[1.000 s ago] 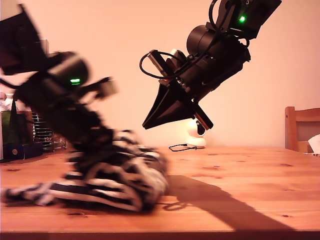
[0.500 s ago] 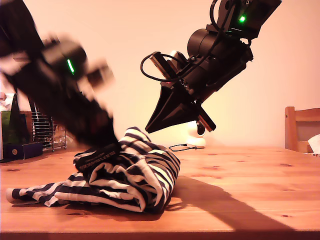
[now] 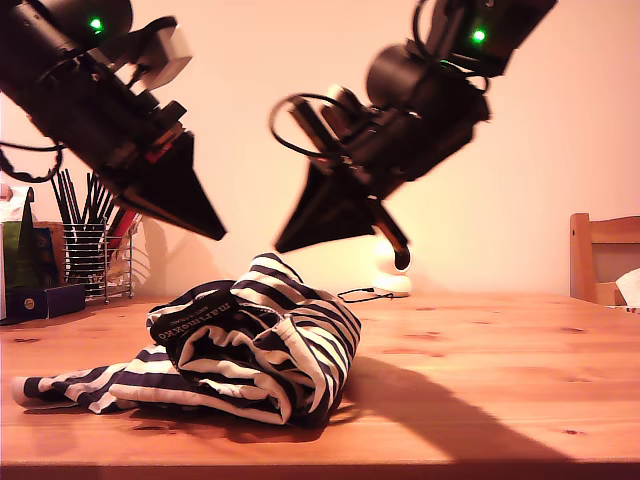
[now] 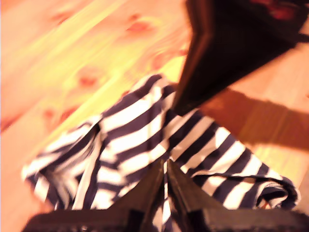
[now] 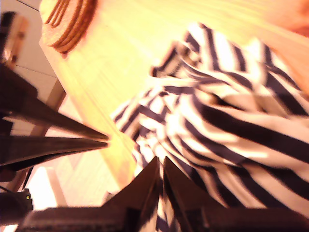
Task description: Fold the t-shirt in front of you. After folding it, place it to the right side.
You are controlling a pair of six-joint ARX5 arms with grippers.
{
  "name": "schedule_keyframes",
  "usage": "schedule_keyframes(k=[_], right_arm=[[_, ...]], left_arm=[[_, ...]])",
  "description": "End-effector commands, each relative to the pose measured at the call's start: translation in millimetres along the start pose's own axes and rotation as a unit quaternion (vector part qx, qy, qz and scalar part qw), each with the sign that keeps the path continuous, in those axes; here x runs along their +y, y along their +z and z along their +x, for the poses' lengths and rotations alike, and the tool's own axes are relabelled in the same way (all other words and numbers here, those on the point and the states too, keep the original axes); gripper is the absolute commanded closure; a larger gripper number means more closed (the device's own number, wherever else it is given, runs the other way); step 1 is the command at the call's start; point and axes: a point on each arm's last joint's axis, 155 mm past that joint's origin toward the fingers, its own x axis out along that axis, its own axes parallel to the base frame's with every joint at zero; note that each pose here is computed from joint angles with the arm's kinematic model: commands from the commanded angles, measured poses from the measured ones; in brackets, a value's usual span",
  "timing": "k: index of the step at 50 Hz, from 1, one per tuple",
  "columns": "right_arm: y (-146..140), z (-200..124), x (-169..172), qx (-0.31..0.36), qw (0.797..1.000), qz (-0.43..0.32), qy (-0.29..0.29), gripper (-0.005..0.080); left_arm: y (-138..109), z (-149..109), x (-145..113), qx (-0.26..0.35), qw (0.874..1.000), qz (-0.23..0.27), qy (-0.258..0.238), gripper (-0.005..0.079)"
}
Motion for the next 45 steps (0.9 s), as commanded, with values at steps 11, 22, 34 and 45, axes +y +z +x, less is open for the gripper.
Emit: schedule_keyframes(k=[11,22,34,45], right_arm=[[-37.5,51.5,-25.3,0.057,0.998,0.02,-0.023,0.0762],[-59.7,72.6,-53.7,0.083,0.993,0.025,-0.082,0.0762],[-85.1,40.4,-119.3,0.128,0.96,0.033,-0.246,0.0762],[-114.0,-10.7,-168.0,0.188,0.917,0.059,-0.348,0.0762]], left_arm=[[-13.3,-8.6,-0.7,0.023,0.999,-0.033,0.009,0.0762],[-23.2,-13.6,-1.1,0.044,0.998,-0.044,0.016,0.0762],[-18.6,-26.2,1.1,0.037,0.998,-0.039,0.035,0.0762],[-13.0,-32.6,1.1,0.027,0.998,-0.034,0.041,0.0762]])
